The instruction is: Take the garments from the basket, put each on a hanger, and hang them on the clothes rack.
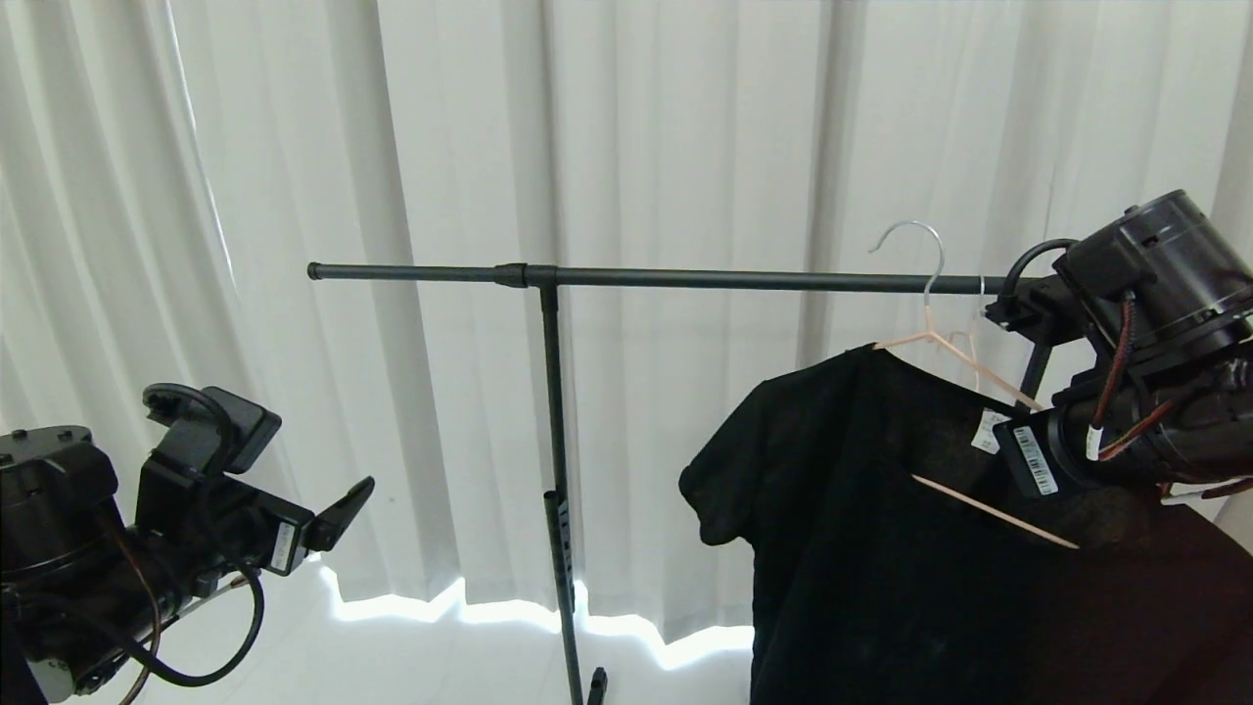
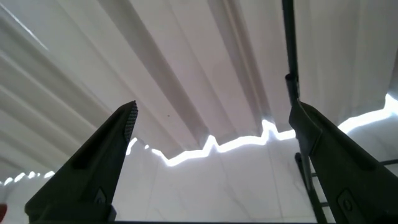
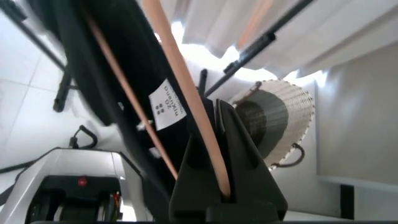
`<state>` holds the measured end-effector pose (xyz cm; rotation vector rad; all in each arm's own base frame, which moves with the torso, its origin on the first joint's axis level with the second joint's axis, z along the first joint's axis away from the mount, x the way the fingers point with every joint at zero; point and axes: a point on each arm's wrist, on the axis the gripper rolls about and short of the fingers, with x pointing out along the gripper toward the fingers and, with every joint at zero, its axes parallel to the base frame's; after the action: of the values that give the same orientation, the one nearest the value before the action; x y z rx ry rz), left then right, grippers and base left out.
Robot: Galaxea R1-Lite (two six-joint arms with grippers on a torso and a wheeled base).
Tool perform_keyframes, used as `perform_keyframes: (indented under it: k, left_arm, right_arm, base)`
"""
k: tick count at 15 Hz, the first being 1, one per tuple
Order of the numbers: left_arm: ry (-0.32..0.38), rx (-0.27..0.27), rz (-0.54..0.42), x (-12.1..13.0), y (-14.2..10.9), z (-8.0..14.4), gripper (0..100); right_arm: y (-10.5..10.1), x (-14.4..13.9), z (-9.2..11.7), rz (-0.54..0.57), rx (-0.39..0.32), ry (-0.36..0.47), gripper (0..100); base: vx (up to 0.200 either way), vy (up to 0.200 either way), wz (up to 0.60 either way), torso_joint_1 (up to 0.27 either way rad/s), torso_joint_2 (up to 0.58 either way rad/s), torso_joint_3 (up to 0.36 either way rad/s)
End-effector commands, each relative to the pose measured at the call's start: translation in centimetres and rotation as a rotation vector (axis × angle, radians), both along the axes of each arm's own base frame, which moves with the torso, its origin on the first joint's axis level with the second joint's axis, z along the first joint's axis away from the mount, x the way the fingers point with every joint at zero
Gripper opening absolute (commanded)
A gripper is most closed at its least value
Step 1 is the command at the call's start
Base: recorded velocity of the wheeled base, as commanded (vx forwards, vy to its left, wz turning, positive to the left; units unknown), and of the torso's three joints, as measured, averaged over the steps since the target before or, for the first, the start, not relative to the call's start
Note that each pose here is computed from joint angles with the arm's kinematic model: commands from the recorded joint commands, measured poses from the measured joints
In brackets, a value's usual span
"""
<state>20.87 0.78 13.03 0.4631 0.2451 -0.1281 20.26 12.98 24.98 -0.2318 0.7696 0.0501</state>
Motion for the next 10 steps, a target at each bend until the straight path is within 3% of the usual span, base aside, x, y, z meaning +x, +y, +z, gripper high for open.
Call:
perform_keyframes:
  k: [1,2,5,10]
  left_arm:
    - [-0.002,0.002,-0.004,0.0,-0.1,0.0,100]
    - [-0.002,0.002,-0.011,0.0,-0.2,0.0,100]
    - [-0.003,0.002,-0.037,-0.1,-0.8,0.1,100]
    - [-0.016,0.002,-0.094,-0.7,-2.0,0.3,100]
  right_arm:
    - [0.1,0.1,0.0,-0.003,0.006,-0.016,0]
    - [0.3,0.5,0.0,-0.016,0.005,-0.041,0]
    - [1.1,1.7,-0.5,-0.053,0.004,-0.091,0]
    - [1.3,2.1,-0.8,-0.061,-0.006,-0.091,0]
  base:
    - [0.000,0.000,0.00,0.000,0.00,0.000]
    - [0.000,0.000,0.00,0.000,0.00,0.000]
    - [0.200,0.000,0.00,-0.002,0.00,0.001]
    - [0.200,0.000,0.00,0.004,0.00,0.003]
